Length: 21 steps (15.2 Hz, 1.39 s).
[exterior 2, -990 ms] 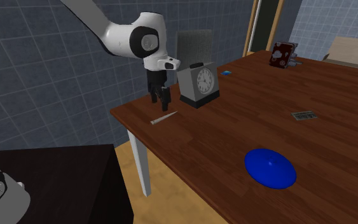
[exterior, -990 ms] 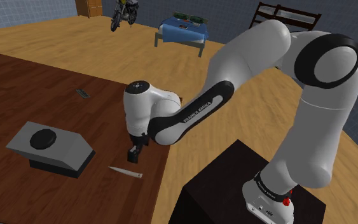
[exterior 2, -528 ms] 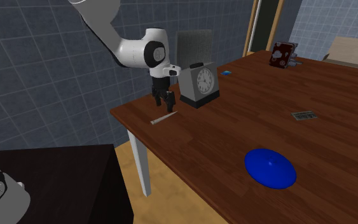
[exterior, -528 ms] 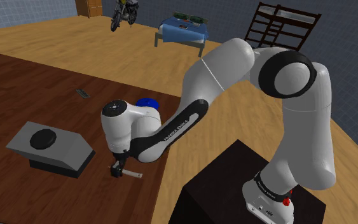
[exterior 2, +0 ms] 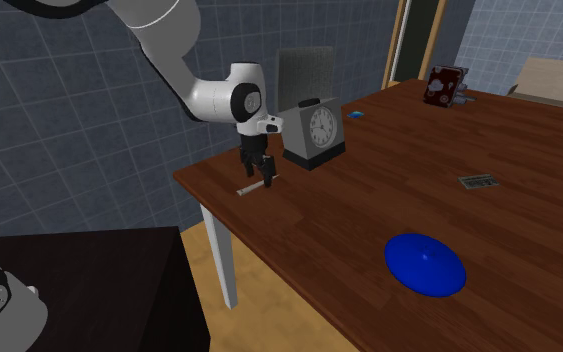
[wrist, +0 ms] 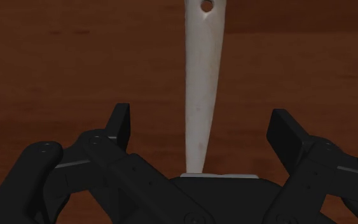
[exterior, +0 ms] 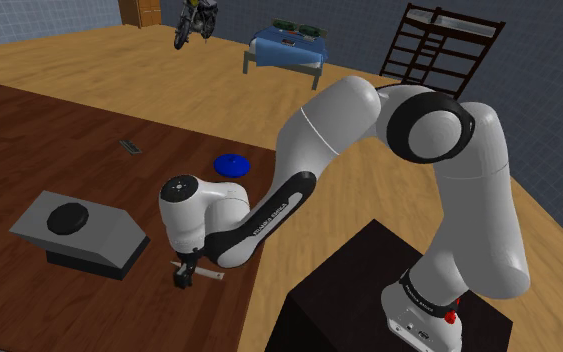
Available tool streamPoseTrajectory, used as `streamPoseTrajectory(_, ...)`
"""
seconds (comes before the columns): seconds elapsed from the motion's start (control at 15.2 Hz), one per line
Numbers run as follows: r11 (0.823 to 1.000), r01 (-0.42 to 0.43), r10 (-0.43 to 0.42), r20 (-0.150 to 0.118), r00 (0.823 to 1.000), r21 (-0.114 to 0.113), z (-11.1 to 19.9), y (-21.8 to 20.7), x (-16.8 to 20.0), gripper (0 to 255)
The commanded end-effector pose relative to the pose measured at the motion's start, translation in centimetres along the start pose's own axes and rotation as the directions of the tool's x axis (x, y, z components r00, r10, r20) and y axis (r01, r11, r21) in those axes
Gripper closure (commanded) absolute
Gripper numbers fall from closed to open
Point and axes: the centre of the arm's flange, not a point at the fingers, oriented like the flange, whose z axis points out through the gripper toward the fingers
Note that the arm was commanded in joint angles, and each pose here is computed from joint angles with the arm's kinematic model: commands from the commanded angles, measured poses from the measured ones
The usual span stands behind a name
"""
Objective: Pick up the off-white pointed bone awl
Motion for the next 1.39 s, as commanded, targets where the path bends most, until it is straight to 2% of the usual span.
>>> streamPoseTrajectory(0.0,1.000,0.000,0.000,-0.001,1.000,0.000,0.2,0.0,0.0,0)
streamPoseTrajectory(0.07,1.000,0.000,0.000,-0.001,1.000,0.000,0.2,0.0,0.0,255)
streamPoseTrajectory(0.66,1.000,0.000,0.000,-0.001,1.000,0.000,0.2,0.0,0.0,255)
streamPoseTrajectory(1.32,1.000,0.000,0.000,-0.001,1.000,0.000,-5.0,0.6,-0.1,255)
